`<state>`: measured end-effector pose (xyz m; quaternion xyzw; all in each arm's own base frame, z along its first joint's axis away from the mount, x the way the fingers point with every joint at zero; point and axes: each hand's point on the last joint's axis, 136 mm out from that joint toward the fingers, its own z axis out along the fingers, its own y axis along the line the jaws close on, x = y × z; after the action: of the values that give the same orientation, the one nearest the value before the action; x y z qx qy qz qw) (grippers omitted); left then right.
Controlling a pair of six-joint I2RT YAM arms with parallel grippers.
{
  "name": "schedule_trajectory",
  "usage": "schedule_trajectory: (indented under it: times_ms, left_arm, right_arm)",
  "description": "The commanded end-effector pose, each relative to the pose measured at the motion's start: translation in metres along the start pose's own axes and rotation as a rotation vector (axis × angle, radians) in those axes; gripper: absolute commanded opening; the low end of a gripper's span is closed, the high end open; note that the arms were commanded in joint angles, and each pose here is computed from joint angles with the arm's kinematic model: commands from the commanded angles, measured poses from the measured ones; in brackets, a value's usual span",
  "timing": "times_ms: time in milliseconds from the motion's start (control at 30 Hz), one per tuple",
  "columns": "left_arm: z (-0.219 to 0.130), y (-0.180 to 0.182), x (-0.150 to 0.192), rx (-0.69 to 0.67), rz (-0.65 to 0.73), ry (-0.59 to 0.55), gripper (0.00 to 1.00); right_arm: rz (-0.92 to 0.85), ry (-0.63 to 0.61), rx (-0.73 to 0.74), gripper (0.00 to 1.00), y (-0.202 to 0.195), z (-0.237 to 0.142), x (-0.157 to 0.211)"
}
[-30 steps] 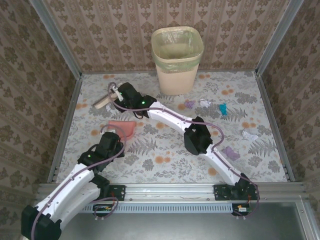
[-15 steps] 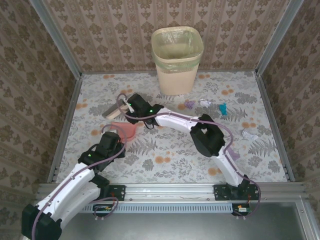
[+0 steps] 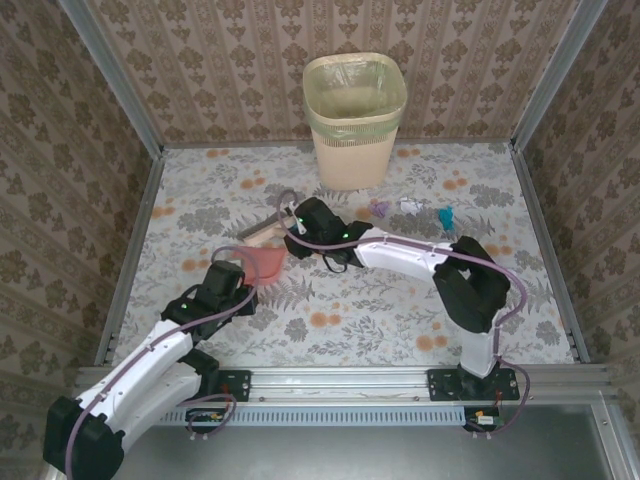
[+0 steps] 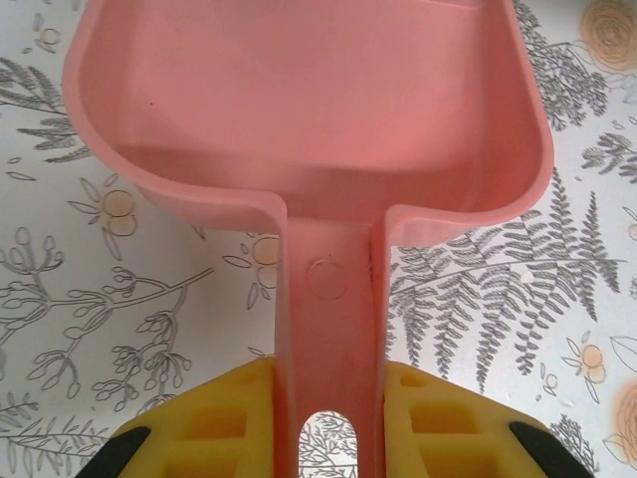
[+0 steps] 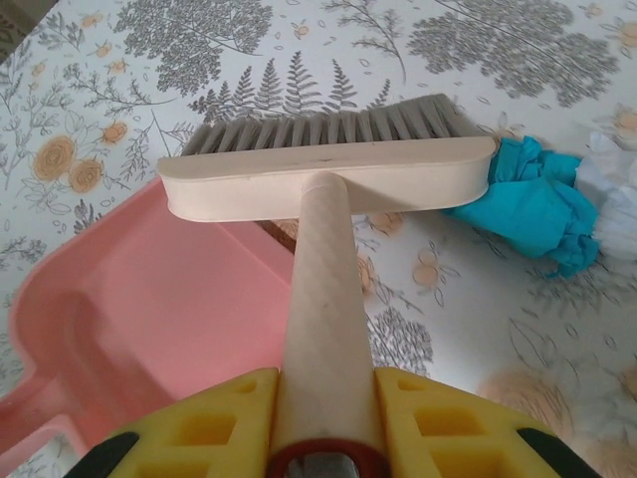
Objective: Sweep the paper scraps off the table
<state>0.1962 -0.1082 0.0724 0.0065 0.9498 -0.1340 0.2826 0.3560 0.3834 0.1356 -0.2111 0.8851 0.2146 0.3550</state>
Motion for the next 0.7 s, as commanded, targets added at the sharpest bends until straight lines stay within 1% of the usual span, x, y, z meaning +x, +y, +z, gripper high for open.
schedule_trajectory:
  times_ms: [0, 200, 333, 467, 600, 667]
  left_arm:
    - [0.004, -0.01, 0.002, 0.04, 0.043, 0.017, 0.0]
    - [0.01, -0.017, 0.009, 0.055, 0.068, 0.066, 0.0]
    - [0.011, -0.015, 0.011, 0.038, 0.062, 0.078, 0.0]
    - [0.011, -0.008, 0.011, -0.001, 0.048, 0.081, 0.0]
    - [0.009, 0.006, 0.009, -0.074, 0.018, 0.067, 0.0]
    - [0.009, 0.01, 0.008, -0.09, 0.0, 0.067, 0.0]
  right_arm:
    - [0.099, -0.107, -0.027, 0.0, 0.004, -0.031, -0.029]
    - [0.199, -0.164, -0.07, 0.0, 0.009, -0.068, -0.042]
    - [0.216, -0.175, -0.064, 0.0, 0.009, -0.076, -0.048]
    - [0.144, -0.121, 0.071, 0.0, -0.003, -0.065, -0.051]
    - [0.002, -0.134, 0.22, 0.0, -0.014, -0.051, -0.062]
    - [-0.046, -0.149, 0.253, 0.0, -0.017, -0.042, -0.069]
